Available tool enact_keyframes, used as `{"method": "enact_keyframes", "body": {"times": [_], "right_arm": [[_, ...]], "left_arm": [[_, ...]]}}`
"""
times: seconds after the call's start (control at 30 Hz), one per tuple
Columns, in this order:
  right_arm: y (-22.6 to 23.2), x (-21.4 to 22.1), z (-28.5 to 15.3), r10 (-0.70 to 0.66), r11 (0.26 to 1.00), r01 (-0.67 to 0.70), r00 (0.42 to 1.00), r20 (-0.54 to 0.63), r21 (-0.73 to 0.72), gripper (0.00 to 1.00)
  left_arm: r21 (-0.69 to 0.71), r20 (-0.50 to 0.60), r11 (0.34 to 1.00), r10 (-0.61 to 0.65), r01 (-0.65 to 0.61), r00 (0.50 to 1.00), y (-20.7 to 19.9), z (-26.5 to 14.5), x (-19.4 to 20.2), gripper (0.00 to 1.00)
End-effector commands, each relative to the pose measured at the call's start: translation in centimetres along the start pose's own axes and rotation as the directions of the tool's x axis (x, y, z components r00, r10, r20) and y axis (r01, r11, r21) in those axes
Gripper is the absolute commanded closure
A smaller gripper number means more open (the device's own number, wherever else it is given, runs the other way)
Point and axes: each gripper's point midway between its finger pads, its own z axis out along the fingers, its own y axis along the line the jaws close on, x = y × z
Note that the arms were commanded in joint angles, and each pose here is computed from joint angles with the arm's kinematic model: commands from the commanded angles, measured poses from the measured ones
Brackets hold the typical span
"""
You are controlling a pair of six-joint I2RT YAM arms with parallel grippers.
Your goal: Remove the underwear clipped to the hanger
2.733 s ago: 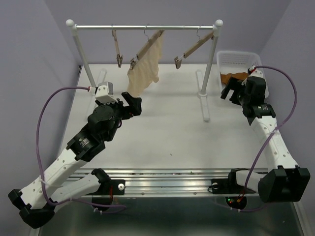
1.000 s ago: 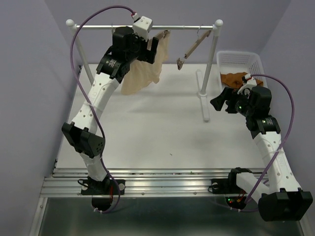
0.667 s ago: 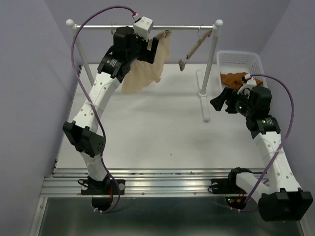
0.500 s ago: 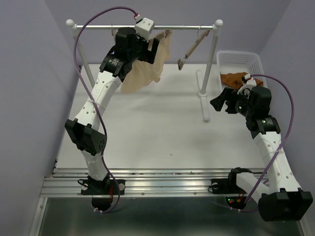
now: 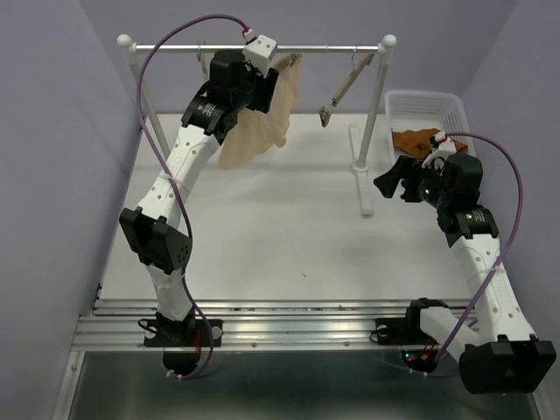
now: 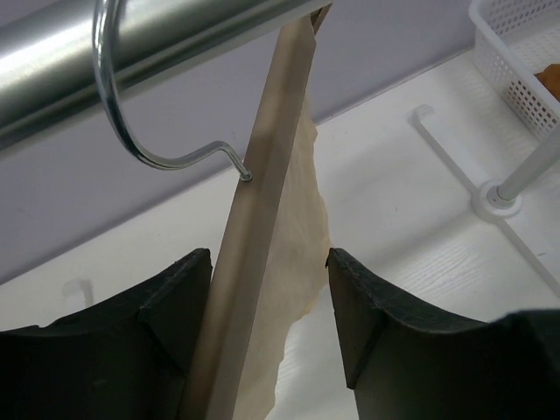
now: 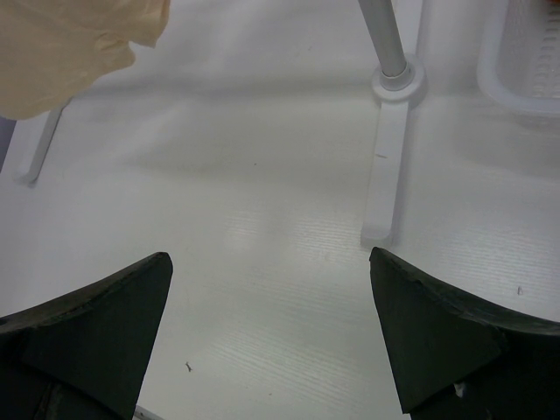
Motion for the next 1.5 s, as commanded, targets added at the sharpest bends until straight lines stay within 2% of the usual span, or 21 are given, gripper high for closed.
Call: {"method": "enact_keyframes", "body": {"times": [0.0,0.07,0.13,0.17,0.57,0.67,0.73,1.03,1.27,1.47], "right_arm": [[0.0,-0.6,-0.2,-0.015,1.000,0.015,1.000,0.023,0.004,0.00],[0.1,-0.6,-0.2,-0.016,1.000,0.016,1.000,0.025,0.002,0.00],[0.1,-0.7,-0.2,-0.015,1.000,0.015,1.000,0.026,0.001,0.00],[0.1,-0.7,-0.3,-0.016,1.000,0.016,0.999,0.028,0.002,0.00],[0.4,-0.9,-0.5,-0.015,1.000,0.015,0.999,0.035,-0.004,0.00],[0.4,-1.0,-0.5,-0.016,1.000,0.016,0.999,0.038,-0.005,0.00],[0.4,-0.9,-0.5,-0.017,1.000,0.017,0.999,0.036,-0.005,0.00],[0.6,-1.1,-0.8,-0.019,1.000,0.020,0.999,0.045,-0.009,0.00],[0.8,-1.2,-1.1,-0.029,0.999,0.029,0.998,0.055,-0.015,0.00],[0.7,-1.3,-1.3,-0.028,1.000,0.029,0.998,0.054,-0.006,0.00]], "left_arm": [[0.001,0.116,1.000,0.000,-0.001,0.993,0.4,-1.9,-4.1,0.40],[0.003,0.115,1.000,-0.001,0.001,0.993,0.4,-1.9,-4.0,0.49],[0.001,0.116,1.000,-0.004,0.004,0.993,0.4,-1.9,-4.0,0.52],[0.001,0.116,1.000,-0.004,0.004,0.993,0.4,-1.9,-4.0,0.57],[0.008,0.199,1.000,-0.010,0.009,0.980,0.4,-3.3,-6.3,0.78],[0.016,0.230,1.000,-0.005,0.001,0.973,0.3,-4.1,-7.4,0.88],[0.014,0.250,1.000,-0.001,-0.003,0.968,0.3,-4.7,-8.1,1.00],[0.058,0.337,0.998,0.007,-0.028,0.942,-0.5,-7.4,-10.2,1.00],[0.085,0.342,0.995,0.018,-0.050,0.940,-1.2,-8.6,-9.3,1.00],[0.072,0.298,0.996,0.028,-0.052,0.954,-1.1,-8.2,-7.5,1.00]]}}
